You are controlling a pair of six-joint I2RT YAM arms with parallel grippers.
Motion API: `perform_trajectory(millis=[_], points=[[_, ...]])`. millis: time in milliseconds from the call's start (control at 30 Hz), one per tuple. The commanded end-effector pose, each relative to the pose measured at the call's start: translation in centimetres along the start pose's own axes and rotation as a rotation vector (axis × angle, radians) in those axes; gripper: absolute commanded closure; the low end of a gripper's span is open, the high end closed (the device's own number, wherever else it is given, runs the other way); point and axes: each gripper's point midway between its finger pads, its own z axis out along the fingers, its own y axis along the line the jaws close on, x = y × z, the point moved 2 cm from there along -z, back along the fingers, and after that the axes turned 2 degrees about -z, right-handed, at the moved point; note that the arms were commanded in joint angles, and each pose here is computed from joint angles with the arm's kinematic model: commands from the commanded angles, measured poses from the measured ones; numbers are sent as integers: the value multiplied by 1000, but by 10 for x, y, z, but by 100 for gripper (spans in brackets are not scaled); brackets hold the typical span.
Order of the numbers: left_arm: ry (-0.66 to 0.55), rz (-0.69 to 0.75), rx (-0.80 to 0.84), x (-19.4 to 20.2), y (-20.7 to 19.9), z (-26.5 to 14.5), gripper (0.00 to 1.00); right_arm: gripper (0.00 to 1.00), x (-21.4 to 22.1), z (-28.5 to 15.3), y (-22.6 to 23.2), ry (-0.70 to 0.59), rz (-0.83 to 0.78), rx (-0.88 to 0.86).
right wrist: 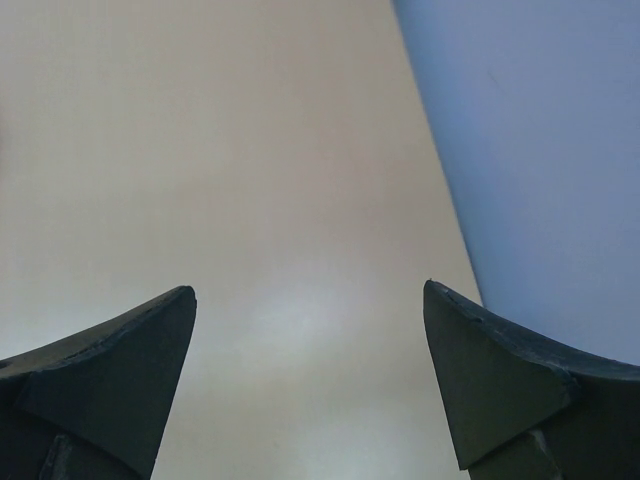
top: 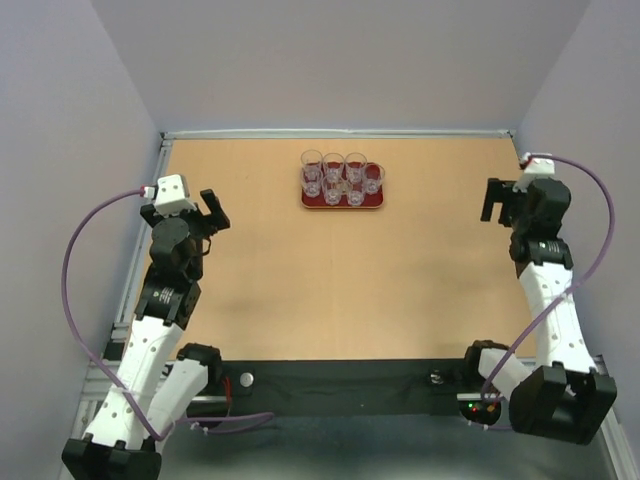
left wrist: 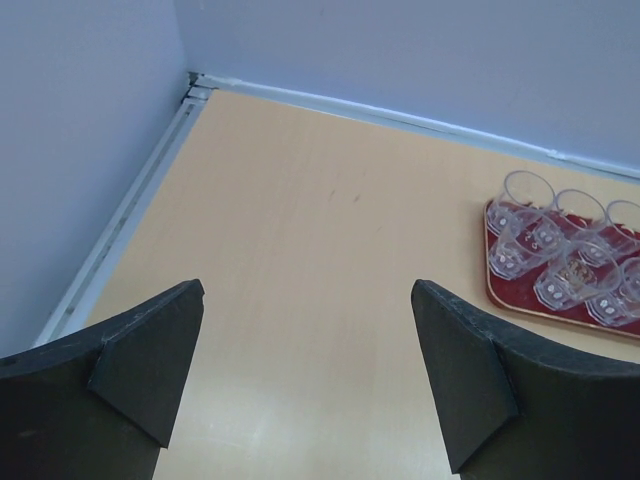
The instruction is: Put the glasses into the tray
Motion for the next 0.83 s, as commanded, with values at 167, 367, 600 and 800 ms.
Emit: perform_trajectory(millis=[167,367,600,800], points=[[-75,-14,-75,-11,17,-10,2,0,26,-23,-49,-89,295,303],[-73,-10,-43,-8,13,-11,2,0,41,-28,-59,-78,372,407],[-80,-12,-26,-8,11,-11,2,0,39,-34,-65,-96,373,441],[-94,-19,-31,-9,12,-11,2,0,43,-32,-67,-76,340,452]])
